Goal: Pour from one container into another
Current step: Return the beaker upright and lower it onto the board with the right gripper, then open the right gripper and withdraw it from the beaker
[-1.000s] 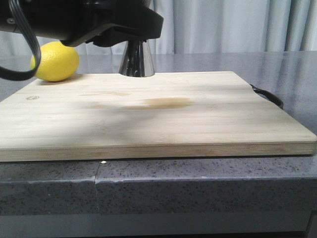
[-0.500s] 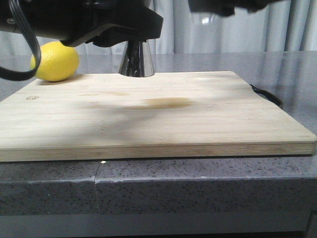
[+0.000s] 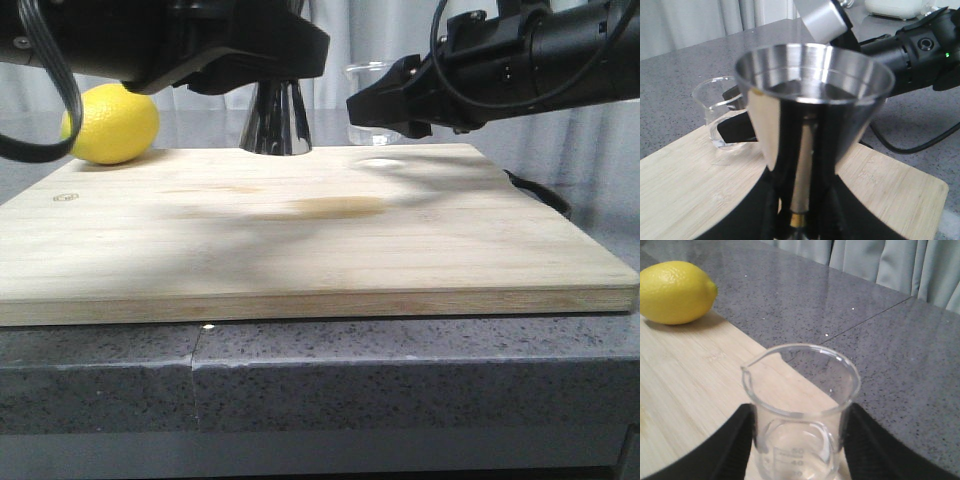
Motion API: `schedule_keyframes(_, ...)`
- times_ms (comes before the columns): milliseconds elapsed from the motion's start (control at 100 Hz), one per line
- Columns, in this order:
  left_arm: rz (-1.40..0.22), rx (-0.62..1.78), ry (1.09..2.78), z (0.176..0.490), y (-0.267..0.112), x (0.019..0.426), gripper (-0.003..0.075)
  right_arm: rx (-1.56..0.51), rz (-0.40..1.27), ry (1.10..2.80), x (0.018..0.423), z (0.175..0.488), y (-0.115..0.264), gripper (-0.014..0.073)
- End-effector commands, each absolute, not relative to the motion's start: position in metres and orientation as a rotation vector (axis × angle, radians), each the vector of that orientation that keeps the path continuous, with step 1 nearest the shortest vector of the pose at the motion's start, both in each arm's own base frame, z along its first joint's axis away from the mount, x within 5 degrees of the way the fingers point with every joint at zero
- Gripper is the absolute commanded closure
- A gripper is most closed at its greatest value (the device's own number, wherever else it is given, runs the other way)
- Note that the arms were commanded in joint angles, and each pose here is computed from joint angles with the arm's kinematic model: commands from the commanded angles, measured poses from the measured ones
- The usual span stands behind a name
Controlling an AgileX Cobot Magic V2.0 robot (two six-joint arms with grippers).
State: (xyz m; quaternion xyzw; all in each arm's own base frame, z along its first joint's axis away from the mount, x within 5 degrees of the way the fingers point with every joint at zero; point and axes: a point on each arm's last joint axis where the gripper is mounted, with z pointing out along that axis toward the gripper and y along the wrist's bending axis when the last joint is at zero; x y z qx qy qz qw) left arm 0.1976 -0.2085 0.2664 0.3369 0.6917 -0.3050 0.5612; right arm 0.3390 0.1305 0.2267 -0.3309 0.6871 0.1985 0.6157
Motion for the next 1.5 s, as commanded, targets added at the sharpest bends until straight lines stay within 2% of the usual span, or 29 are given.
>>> schedule_keyframes(0, -0.785, 0.733, 1.514, 0.291, -0.21, 0.197, 0.074, -0.719, 0.505, 1.457, 0.339, 0.25, 0.132, 0.0349)
schedule_keyframes(780, -0.784, 0.734, 1.516, 0.29, -0.21, 0.197, 0.074, -0.722, 0.545, 1.514, 0.342, 0.223, 0.134, 0.0342)
schedule_keyframes(870, -0.784, 0.734, 1.516, 0.29, -0.21, 0.197, 0.074, -0.721, 0.552, 1.503, 0.342, 0.224, 0.134, 0.0291)
schedule_keyframes(990, -0.784, 0.734, 1.516, 0.29, -0.21, 0.197, 0.074, -0.721, 0.562, 1.487, 0.341, 0.225, 0.135, 0.0142)
schedule_keyframes(1090, -0.784, 0.734, 1.516, 0.29, -0.21, 0.197, 0.074, -0.716, 0.567, 1.48, 0.341, 0.226, 0.135, 0.0054)
schedule_keyframes(1270, -0.784, 0.734, 1.516, 0.29, -0.21, 0.197, 0.074, -0.647, 0.582, 1.458, 0.344, 0.231, 0.133, 0.0028)
schedule_keyframes(1490, -0.782, 0.735, 1.515, 0.29, -0.21, 0.197, 0.074, -0.625, 0.63, 1.313, 0.346, 0.252, 0.136, 0.0028)
